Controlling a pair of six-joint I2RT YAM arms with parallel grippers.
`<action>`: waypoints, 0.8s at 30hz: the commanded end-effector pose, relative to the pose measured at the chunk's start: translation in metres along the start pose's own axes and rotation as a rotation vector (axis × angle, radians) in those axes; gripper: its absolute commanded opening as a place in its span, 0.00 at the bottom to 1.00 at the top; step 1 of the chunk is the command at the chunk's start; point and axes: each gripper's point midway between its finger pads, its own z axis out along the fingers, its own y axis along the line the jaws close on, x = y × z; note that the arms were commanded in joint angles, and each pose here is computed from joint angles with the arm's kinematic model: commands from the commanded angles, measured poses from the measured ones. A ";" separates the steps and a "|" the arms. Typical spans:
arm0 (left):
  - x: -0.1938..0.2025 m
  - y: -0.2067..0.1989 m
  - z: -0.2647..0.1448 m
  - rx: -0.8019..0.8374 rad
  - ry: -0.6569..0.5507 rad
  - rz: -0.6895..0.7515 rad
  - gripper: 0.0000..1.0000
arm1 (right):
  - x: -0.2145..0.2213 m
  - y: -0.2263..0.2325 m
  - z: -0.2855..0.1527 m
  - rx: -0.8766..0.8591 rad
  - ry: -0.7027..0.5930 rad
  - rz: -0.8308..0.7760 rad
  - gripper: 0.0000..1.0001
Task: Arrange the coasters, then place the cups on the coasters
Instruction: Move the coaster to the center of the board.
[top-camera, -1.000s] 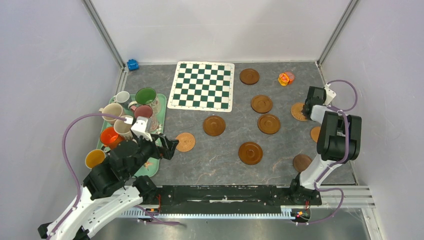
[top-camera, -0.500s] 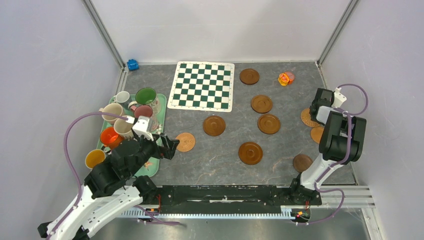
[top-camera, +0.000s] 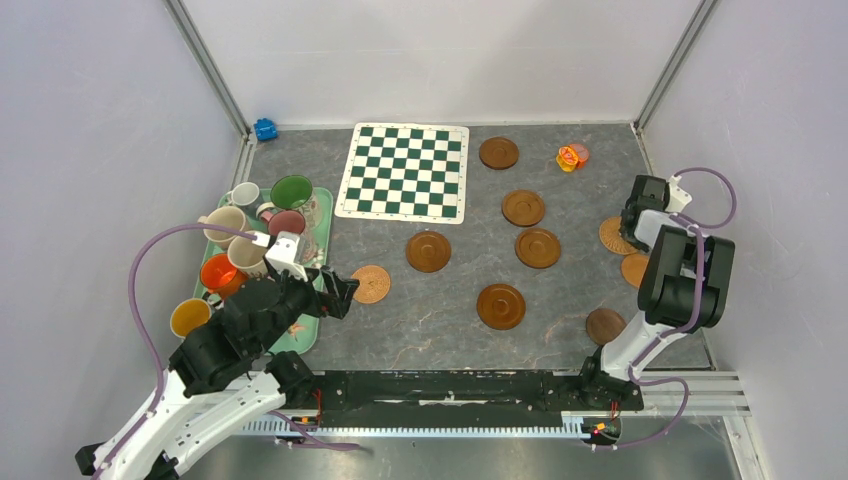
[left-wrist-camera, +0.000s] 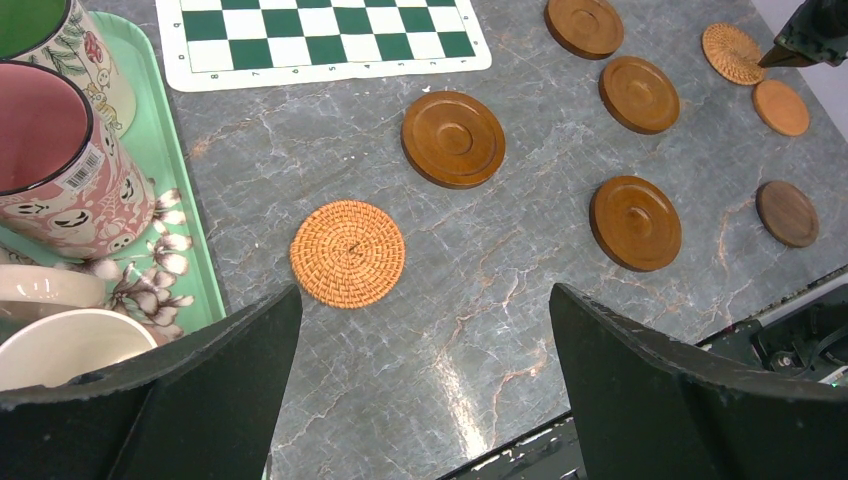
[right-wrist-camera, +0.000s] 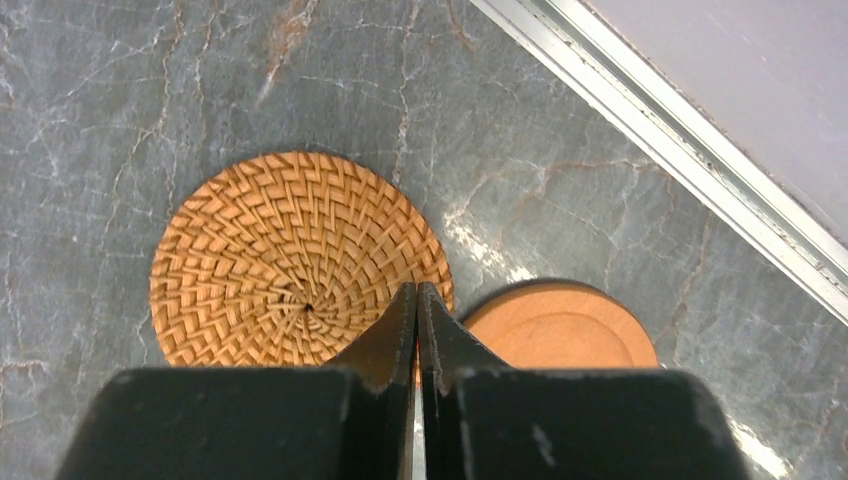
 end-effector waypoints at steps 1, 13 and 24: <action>-0.010 -0.004 -0.002 0.024 -0.036 0.005 1.00 | -0.008 -0.010 -0.022 0.002 -0.014 0.037 0.00; -0.009 -0.009 -0.002 0.054 -0.034 0.006 1.00 | 0.031 -0.051 -0.038 0.087 0.004 0.010 0.00; -0.003 -0.016 0.004 0.075 0.005 0.023 1.00 | 0.071 -0.058 -0.046 0.059 0.103 0.007 0.00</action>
